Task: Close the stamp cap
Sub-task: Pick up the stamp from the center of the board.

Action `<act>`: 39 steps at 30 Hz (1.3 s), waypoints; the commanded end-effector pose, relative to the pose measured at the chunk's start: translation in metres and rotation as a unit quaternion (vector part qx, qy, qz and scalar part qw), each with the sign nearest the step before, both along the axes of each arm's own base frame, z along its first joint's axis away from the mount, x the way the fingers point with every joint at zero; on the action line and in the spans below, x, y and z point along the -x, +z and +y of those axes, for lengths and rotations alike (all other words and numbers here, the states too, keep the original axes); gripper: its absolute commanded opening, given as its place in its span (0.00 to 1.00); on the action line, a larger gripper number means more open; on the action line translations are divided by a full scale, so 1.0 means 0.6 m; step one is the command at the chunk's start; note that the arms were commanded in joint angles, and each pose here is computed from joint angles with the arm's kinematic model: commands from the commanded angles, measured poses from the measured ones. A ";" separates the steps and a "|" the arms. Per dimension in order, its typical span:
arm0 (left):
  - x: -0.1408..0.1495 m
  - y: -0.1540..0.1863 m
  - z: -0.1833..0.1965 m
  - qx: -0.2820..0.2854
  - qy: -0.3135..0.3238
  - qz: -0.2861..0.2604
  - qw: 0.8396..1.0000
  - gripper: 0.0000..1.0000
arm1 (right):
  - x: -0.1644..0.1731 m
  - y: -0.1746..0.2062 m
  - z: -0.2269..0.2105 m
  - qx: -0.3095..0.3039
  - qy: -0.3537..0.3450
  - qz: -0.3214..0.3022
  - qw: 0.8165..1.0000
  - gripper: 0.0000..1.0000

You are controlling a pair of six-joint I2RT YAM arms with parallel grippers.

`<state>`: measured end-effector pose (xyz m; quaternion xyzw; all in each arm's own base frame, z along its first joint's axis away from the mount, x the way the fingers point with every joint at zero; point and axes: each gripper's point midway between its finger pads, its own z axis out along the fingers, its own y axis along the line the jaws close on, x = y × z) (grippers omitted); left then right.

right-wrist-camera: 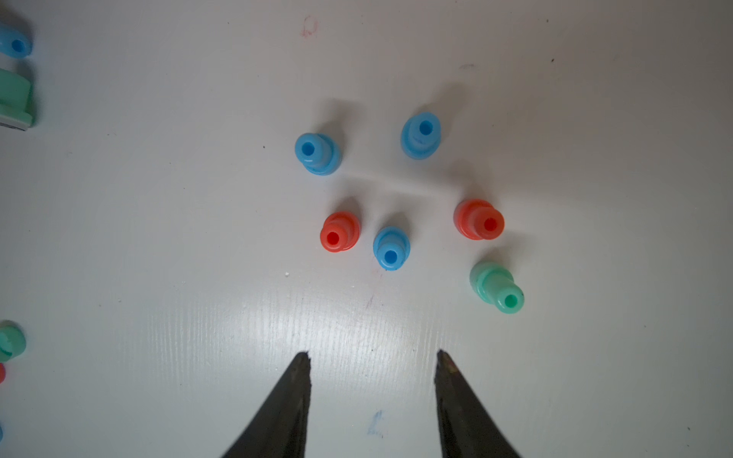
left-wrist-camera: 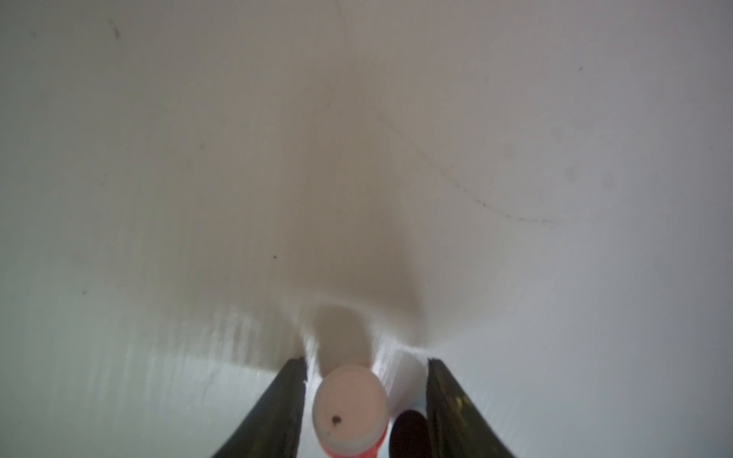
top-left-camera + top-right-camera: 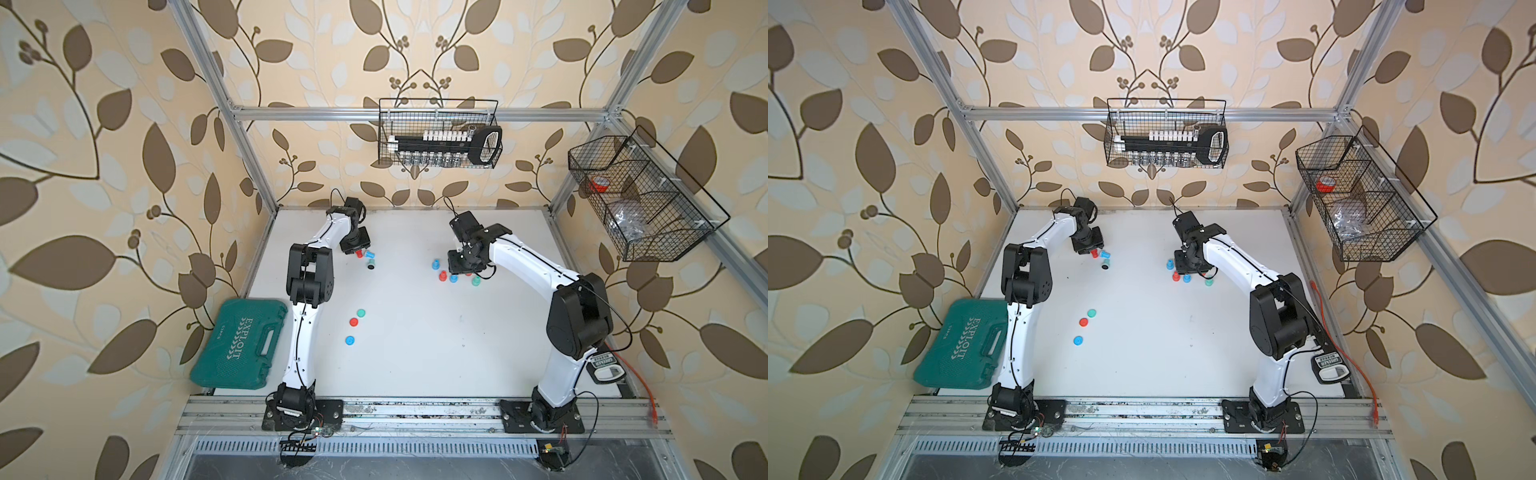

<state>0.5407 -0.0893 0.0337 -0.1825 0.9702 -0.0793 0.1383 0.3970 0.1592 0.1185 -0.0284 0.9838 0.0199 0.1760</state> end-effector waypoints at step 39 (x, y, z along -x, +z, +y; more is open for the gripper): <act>0.343 0.211 -0.079 0.232 0.202 0.025 0.951 0.17 | 0.208 0.118 0.273 -0.377 0.103 -0.060 0.918 0.58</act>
